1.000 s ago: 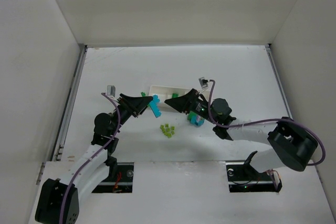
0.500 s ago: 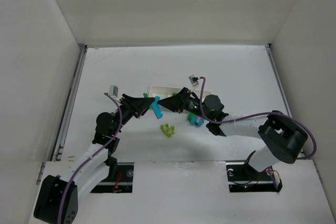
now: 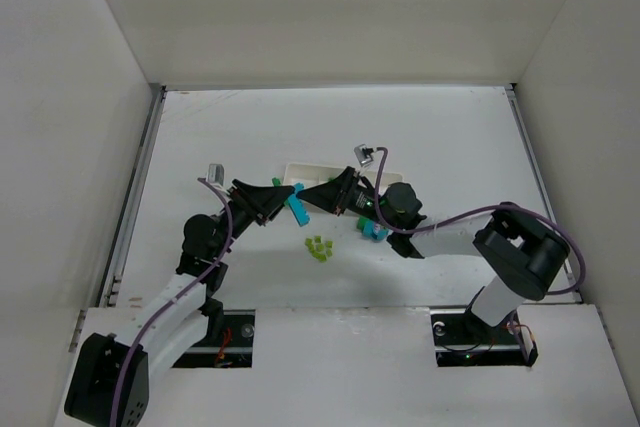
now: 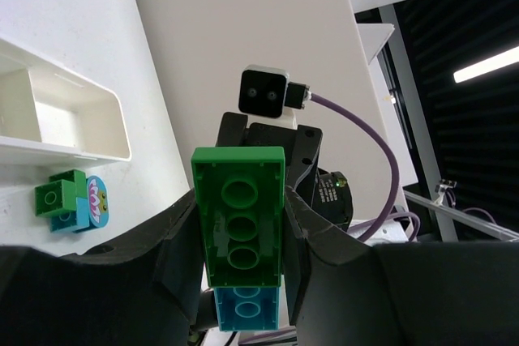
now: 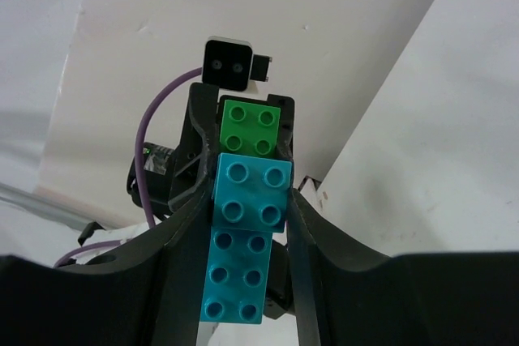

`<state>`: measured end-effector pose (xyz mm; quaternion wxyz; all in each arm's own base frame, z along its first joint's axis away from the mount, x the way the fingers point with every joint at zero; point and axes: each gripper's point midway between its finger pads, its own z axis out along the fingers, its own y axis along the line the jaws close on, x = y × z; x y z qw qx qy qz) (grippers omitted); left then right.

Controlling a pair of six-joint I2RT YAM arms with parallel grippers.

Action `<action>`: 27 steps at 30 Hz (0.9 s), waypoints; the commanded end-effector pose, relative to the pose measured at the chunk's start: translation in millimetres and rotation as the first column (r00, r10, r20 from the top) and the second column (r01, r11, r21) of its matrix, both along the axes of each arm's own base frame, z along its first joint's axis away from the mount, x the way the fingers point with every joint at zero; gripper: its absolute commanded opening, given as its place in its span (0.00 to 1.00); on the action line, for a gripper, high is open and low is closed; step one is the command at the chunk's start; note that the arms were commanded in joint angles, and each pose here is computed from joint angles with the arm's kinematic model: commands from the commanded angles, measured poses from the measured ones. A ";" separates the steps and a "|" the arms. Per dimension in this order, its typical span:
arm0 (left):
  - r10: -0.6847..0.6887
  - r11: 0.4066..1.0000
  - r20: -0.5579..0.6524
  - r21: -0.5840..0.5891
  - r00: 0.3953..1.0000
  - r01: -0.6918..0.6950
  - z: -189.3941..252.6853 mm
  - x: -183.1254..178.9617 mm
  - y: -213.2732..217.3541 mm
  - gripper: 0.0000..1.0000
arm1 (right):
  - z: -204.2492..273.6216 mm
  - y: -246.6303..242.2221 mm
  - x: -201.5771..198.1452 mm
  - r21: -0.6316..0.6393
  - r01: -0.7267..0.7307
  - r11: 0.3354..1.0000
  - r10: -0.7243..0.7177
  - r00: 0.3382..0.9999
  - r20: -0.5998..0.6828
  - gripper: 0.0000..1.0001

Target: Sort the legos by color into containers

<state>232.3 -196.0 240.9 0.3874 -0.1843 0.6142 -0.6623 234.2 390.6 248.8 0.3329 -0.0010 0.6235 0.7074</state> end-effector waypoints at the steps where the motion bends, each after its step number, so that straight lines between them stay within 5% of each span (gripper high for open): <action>1: -0.021 0.999 0.077 -0.025 0.997 0.023 14.5 -10.5 1.4 0.23 | 35.5 -1.1 -5.1 0.109 -0.017 0.994 0.007 0.996 0.088 0.40; 7: 0.014 1.000 0.050 0.005 0.999 -0.014 4.6 -3.6 8.0 0.46 | 28.0 -5.1 -0.6 0.090 0.013 0.996 -0.020 0.997 0.076 0.39; 12: 0.027 0.999 0.052 0.035 0.998 -0.029 2.8 -2.6 11.6 0.52 | 21.3 -5.3 3.6 0.066 0.031 0.997 -0.035 0.997 0.064 0.38; 27: 0.030 0.982 0.067 0.184 0.997 -0.042 -19.3 -9.6 9.1 0.43 | 4.3 -1.3 17.6 -0.028 0.080 0.996 -0.080 0.997 0.015 0.37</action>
